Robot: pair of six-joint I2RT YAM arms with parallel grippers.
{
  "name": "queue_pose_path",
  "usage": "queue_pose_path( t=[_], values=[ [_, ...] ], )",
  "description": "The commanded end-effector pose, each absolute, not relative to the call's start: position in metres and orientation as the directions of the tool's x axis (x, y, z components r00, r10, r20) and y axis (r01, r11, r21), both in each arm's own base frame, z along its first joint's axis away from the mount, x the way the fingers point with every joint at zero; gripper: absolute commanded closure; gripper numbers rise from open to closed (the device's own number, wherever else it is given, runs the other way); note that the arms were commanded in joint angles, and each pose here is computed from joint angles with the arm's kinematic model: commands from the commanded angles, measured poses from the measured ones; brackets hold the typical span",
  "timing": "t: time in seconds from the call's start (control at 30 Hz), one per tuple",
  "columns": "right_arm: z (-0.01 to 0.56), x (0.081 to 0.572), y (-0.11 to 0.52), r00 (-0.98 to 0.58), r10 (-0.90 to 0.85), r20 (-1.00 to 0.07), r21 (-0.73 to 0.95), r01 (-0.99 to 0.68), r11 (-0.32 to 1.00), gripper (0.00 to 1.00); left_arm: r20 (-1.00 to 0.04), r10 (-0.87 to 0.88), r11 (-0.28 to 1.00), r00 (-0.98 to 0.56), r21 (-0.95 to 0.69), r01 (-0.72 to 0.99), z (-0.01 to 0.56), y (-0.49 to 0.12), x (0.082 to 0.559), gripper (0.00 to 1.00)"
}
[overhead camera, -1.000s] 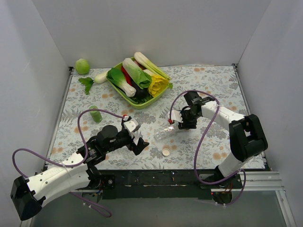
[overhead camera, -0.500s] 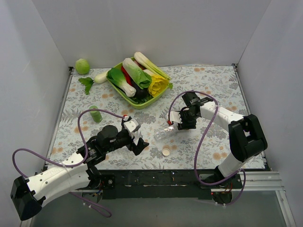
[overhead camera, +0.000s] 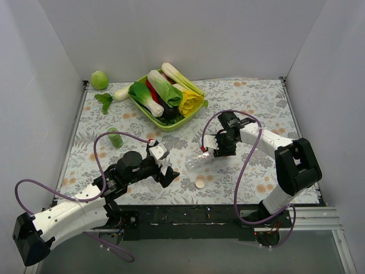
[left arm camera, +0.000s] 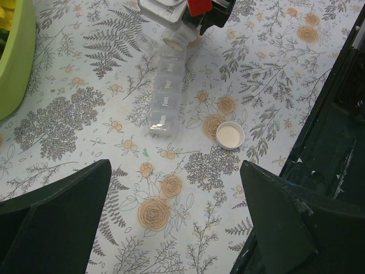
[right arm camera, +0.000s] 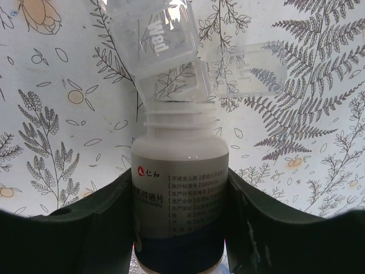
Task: Sort the pills into containers
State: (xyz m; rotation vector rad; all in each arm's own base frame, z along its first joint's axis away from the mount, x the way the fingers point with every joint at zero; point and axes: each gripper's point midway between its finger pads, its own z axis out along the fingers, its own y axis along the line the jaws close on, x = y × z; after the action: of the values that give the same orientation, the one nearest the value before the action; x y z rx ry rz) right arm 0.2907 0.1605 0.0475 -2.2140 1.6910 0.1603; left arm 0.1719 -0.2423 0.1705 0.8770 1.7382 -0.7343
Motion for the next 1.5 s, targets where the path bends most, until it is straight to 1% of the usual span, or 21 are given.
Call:
queue_pose_path(
  t=[0.0, 1.03, 1.47],
  values=[
    [0.065, 0.303, 0.1663, 0.301, -0.91, -0.285, -0.256, -0.939, -0.23, 0.99, -0.957, 0.212, 0.54, -0.199, -0.055, 0.84, 0.177, -0.2418, 0.1715, 0.02],
    [0.0641, 0.2988, 0.1681, 0.327, -0.921, -0.213, -0.247, -0.93, -0.273, 0.99, -0.957, 0.214, 0.529, -0.196, -0.055, 0.847, 0.1777, -0.2425, 0.1693, 0.02],
    [0.0619, 0.2989, 0.1694, 0.319, -0.925, -0.205, -0.235, -0.934, -0.27, 0.99, -0.957, 0.214, 0.525, -0.194, -0.055, 0.849, 0.1781, -0.2428, 0.1686, 0.02]
  ],
)
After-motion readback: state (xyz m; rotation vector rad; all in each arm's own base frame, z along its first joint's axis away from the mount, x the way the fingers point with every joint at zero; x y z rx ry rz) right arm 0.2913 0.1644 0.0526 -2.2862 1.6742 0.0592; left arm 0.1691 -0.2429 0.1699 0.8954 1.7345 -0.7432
